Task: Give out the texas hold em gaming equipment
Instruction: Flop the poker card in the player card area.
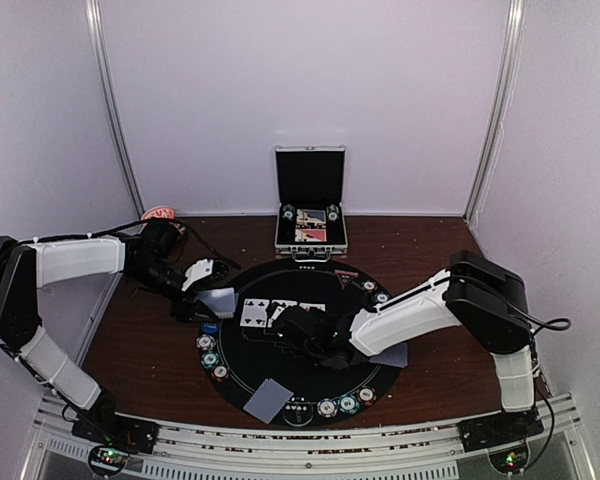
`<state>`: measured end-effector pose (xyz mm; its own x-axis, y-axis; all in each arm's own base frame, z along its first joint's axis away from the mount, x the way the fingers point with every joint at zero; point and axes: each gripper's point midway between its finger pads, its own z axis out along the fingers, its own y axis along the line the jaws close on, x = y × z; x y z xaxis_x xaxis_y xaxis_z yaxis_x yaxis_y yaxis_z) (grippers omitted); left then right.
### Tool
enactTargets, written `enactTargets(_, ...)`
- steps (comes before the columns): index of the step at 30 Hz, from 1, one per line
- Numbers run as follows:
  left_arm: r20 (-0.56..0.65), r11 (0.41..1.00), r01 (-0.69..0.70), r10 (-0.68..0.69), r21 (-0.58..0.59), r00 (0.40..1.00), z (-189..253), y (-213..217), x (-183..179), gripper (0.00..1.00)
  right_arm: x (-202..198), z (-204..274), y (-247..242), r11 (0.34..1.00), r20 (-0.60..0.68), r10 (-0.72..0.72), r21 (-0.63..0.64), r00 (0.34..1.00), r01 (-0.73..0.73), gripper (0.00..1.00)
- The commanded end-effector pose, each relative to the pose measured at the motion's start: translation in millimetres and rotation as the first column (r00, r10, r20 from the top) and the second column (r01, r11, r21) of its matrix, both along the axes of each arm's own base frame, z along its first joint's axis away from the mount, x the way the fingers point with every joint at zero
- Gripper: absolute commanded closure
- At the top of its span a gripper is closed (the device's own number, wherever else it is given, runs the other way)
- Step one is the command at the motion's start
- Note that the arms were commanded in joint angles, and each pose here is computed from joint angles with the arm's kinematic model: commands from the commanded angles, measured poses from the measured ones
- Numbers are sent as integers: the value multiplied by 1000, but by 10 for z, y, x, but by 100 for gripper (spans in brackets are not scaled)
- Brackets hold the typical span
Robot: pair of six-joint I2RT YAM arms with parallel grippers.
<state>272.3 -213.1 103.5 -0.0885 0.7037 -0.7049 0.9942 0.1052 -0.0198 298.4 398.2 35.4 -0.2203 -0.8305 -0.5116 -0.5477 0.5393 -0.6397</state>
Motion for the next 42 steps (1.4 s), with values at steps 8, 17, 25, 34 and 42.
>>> enactTargets(8,27,999,9,-9,-32,1000,94,-29,57,40,-24,-31,98,1000,8,11,-6,1000,-11,99)
enactTargets(17,26,999,9,-8,-32,1000,91,-29,57,40,-83,-43,125,999,0,30,-19,1000,-30,88)
enactTargets(25,25,1000,9,-8,-30,1000,86,-27,56,40,-129,-51,121,999,-7,35,-31,999,-35,82)
enactTargets(34,25,1000,9,-8,-30,1000,83,-28,58,40,-181,12,137,999,-13,42,-22,999,-42,73)
enactTargets(42,24,1000,8,-7,-28,1000,78,-25,60,40,-251,80,174,998,-27,55,-13,998,-55,60)
